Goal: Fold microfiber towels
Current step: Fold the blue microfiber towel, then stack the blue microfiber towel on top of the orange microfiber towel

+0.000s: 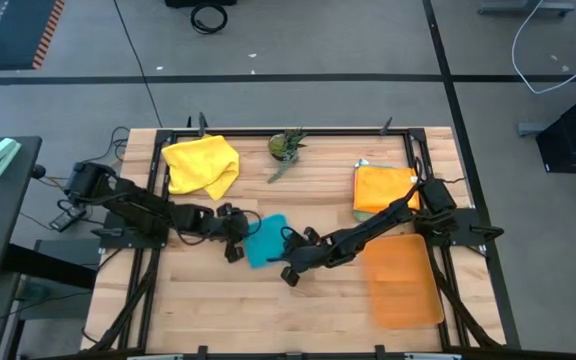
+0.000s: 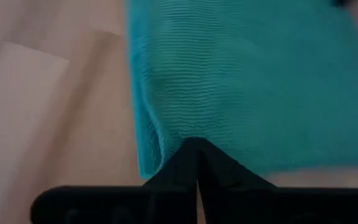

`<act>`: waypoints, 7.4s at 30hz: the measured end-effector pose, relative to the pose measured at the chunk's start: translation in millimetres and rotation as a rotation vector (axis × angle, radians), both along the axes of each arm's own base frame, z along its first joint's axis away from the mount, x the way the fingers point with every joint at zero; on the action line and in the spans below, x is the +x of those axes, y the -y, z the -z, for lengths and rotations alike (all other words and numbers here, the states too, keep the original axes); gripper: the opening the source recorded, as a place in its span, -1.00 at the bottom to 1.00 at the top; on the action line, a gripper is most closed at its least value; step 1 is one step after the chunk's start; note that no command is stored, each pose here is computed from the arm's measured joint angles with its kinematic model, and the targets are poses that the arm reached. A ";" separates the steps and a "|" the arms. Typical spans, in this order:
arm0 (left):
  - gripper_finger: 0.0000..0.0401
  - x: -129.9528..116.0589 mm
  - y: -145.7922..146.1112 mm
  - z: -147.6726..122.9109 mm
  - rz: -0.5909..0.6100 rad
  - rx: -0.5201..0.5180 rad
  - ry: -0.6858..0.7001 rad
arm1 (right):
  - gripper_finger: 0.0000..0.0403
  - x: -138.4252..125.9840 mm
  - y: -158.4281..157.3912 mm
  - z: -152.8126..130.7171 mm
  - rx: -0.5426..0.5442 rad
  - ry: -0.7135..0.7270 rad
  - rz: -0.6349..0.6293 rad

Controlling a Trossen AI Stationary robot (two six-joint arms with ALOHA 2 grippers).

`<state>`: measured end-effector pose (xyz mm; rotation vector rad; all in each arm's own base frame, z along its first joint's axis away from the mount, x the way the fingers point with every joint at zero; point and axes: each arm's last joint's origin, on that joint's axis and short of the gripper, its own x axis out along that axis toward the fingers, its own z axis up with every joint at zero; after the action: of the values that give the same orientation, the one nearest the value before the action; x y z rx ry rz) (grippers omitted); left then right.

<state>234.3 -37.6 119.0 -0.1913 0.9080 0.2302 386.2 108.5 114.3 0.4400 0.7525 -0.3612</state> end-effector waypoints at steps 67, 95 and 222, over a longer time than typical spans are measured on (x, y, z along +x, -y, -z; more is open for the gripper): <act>-0.97 19.5 8.0 15.1 0.105 0.102 0.076 | -1.00 -21.2 0.3 -7.6 0.115 -0.140 -0.133; -0.93 2.9 89.2 9.9 0.105 -0.041 0.281 | -1.00 -2.4 47.4 -23.1 -0.009 -0.096 -0.298; -0.96 126.5 20.9 -115.2 0.303 0.308 0.532 | -0.97 -161.7 39.2 -149.7 -0.557 -0.229 -0.467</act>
<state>360.7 -58.4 234.3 0.1679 0.3561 0.0293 224.4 69.3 264.0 -0.3072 0.9092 -0.1679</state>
